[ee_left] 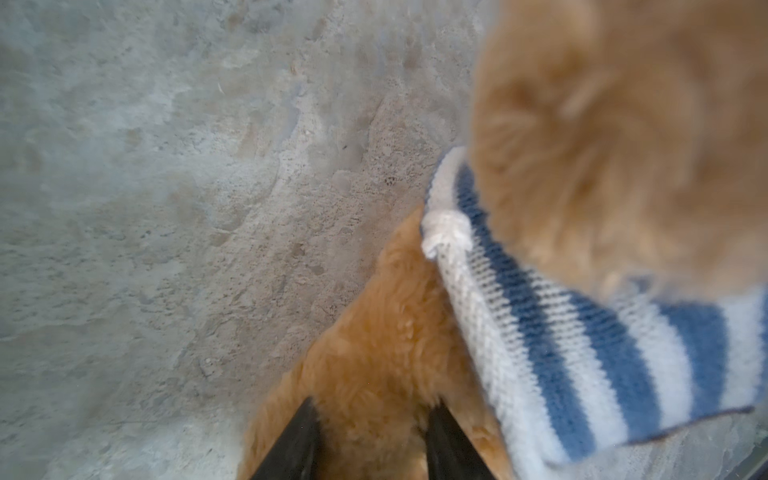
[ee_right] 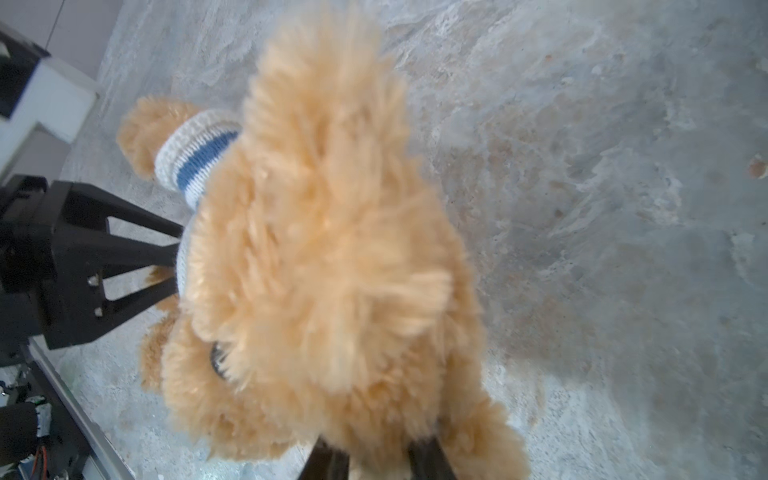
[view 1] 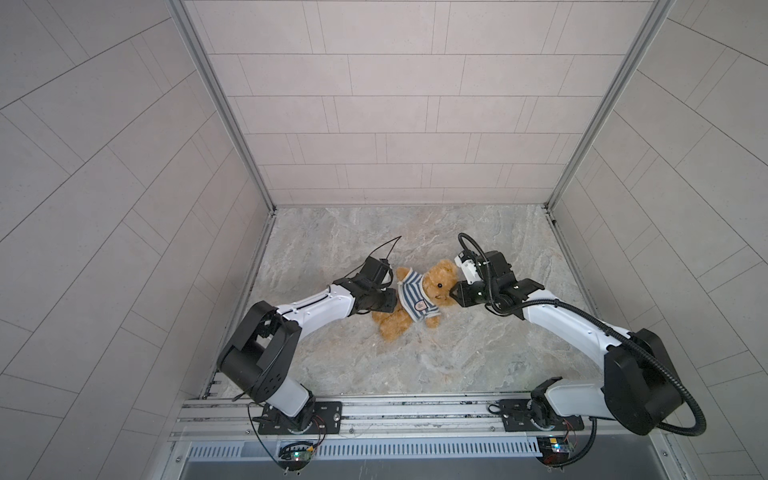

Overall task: Dress the teddy bear
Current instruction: 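Roll the bear face-up and sit it upright with both grippers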

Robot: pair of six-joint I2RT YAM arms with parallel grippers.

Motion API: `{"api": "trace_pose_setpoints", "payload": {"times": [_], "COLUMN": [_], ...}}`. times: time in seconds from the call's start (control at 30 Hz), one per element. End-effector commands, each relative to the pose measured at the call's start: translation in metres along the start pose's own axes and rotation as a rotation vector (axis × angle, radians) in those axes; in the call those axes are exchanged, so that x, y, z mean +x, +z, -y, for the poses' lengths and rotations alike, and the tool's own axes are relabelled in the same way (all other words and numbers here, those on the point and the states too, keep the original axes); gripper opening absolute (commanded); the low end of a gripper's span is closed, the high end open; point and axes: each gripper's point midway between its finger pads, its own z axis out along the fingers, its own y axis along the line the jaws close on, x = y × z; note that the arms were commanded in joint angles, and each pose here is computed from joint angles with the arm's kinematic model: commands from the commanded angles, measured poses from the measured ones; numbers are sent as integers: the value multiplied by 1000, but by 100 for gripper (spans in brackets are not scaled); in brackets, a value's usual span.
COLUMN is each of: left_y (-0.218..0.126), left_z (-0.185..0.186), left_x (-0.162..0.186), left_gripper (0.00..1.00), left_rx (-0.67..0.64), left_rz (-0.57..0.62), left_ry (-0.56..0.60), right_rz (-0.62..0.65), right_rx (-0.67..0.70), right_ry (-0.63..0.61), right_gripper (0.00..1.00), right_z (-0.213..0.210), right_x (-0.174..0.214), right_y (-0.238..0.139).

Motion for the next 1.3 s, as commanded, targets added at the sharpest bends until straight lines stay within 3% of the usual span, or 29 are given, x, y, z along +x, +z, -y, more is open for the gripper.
{"api": "trace_pose_setpoints", "payload": {"times": [0.0, 0.27, 0.43, 0.6, 0.8, 0.93, 1.27], "left_y": [-2, -3, -3, -2, 1, 1, -3], "left_z": [-2, -4, -5, -2, -1, -1, -1], "left_x": [13, 19, 21, 20, 26, 30, 41], "left_gripper": [42, 39, 37, 36, 34, 32, 30], "left_rx": [2, 0, -1, 17, 40, 49, 79], "left_rz": [-32, -43, -40, -40, -46, -44, -40], "left_ry": [-10, -13, -16, -21, -44, -62, -92], "right_rz": [21, 152, 181, 203, 238, 309, 294], "right_rx": [4, 60, 84, 12, -87, -151, -182], "right_ry": [-5, -50, -38, 27, 91, 95, 58], "right_gripper": [30, 53, 56, 57, 57, 58, 58], "right_z": [-2, -6, -4, -13, -22, -31, -40], "right_x": [-10, -29, -12, 25, 68, 70, 56], "right_y": [-1, -50, -81, -92, -67, -42, 5]}}
